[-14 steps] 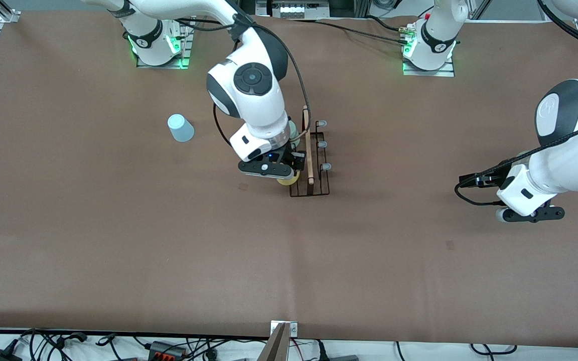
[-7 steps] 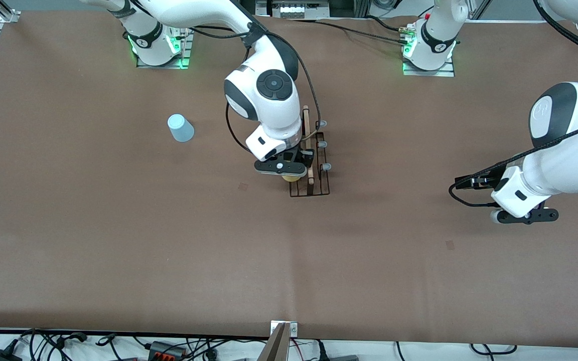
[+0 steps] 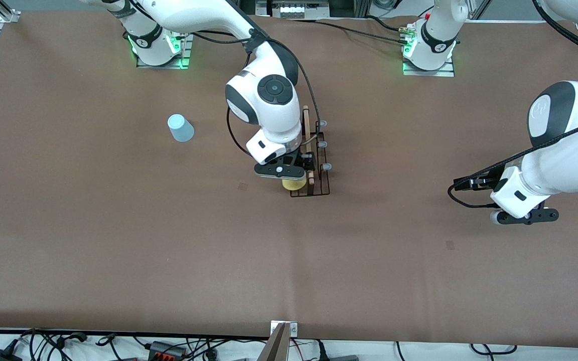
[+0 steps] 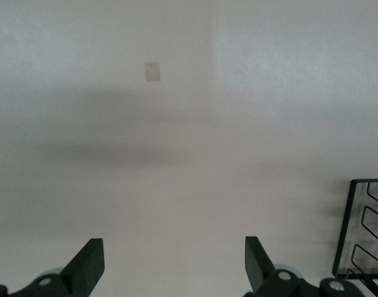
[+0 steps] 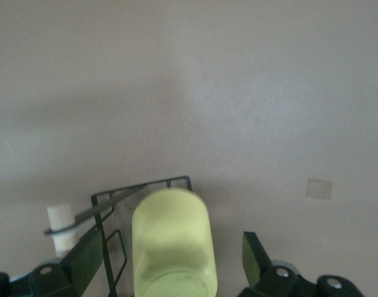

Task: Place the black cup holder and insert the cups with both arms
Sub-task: 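Release the yellow cup and withdraw the right gripper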

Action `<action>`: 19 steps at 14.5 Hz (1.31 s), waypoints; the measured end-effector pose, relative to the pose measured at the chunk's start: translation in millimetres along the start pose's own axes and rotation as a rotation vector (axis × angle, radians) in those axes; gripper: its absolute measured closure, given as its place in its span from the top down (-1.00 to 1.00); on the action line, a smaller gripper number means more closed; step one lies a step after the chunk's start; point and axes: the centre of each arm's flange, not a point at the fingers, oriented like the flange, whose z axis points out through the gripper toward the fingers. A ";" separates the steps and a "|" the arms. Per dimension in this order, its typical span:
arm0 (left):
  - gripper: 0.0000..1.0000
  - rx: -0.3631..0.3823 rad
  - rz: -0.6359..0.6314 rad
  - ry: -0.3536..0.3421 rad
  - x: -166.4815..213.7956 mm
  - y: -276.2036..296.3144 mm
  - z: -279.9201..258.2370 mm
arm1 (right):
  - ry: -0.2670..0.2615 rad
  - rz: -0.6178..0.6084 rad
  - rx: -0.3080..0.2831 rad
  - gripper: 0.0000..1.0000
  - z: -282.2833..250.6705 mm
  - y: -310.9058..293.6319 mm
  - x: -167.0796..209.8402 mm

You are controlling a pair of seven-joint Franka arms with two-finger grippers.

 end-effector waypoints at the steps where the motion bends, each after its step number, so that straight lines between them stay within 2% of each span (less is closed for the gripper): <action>1: 1.00 -0.003 -0.001 0.017 1.9 -0.2 -1.6 | 0.010 0.013 -0.003 1.00 -12.3 6.7 10.1; 3: 1.00 -0.006 -0.001 0.028 3.1 0.1 -2.3 | 0.019 0.023 -0.028 1.00 -50.6 36.0 40.9; 5: 1.00 -0.006 -0.002 0.028 3.2 0.3 -2.0 | 0.016 0.035 -0.070 1.00 -102.4 91.0 82.6; 8: 1.00 -0.006 -0.007 0.027 3.2 0.5 -1.5 | -0.017 -0.002 -0.140 1.00 -180.9 207.5 137.9; 10: 1.00 -0.006 -0.011 0.029 3.4 0.2 -1.7 | -0.048 -0.034 -0.152 1.00 -226.1 292.9 162.5; 13: 1.00 -0.006 -0.015 0.030 3.8 -1.1 -1.8 | -0.069 -0.012 -0.144 1.00 -271.9 400.4 179.7; 15: 1.00 -0.006 -0.016 0.030 3.9 -1.8 -1.8 | -0.060 0.020 -0.135 1.00 -293.8 456.5 184.4; 17: 1.00 -0.006 -0.016 0.029 3.9 -2.0 -1.8 | -0.053 0.059 -0.130 1.00 -315.3 493.9 180.9; 19: 1.00 -0.007 -0.013 0.028 2.7 3.7 -1.6 | -0.074 0.076 -0.122 1.00 -328.9 504.8 171.2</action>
